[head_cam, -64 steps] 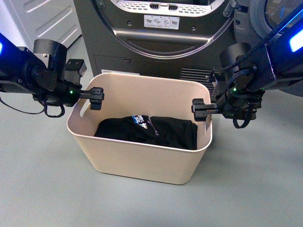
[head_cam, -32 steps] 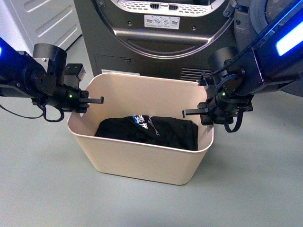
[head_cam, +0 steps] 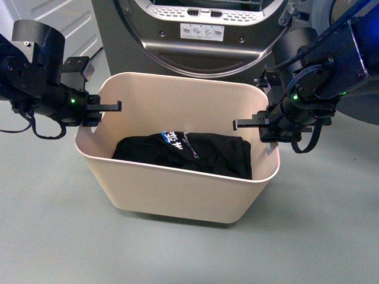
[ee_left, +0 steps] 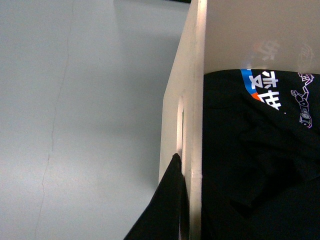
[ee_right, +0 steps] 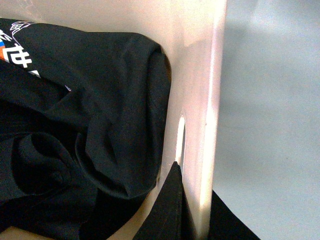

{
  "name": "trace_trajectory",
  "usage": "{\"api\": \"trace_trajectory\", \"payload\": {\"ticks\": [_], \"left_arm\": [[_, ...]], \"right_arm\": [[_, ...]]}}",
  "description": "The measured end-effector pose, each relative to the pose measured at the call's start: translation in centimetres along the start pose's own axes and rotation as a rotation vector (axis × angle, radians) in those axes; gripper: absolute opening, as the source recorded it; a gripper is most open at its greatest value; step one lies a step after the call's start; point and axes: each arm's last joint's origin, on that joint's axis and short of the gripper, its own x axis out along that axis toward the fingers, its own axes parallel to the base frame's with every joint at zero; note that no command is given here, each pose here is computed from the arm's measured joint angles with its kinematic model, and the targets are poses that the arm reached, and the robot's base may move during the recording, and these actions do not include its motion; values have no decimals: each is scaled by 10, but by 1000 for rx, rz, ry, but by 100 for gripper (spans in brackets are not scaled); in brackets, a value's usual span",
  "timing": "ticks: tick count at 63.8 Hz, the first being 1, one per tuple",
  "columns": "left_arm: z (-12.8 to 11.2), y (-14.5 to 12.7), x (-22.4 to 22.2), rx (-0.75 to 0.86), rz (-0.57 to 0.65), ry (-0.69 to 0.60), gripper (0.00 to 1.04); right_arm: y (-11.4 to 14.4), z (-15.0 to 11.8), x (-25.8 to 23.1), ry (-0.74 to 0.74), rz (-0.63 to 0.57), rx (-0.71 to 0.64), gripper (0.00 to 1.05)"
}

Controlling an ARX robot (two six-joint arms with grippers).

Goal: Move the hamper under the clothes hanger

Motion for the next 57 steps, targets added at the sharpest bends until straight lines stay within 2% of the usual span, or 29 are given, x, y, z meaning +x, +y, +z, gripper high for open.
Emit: {"api": "trace_trajectory", "payload": {"ticks": [15,57], "left_arm": [[8,2,-20,3,25,-43,4],[4,2,-20,3,26,-31,4]], "right_arm": [[5,2,-22,-45,19,-15,3],[5,-4,-22,-29,20,-22,3]]}}
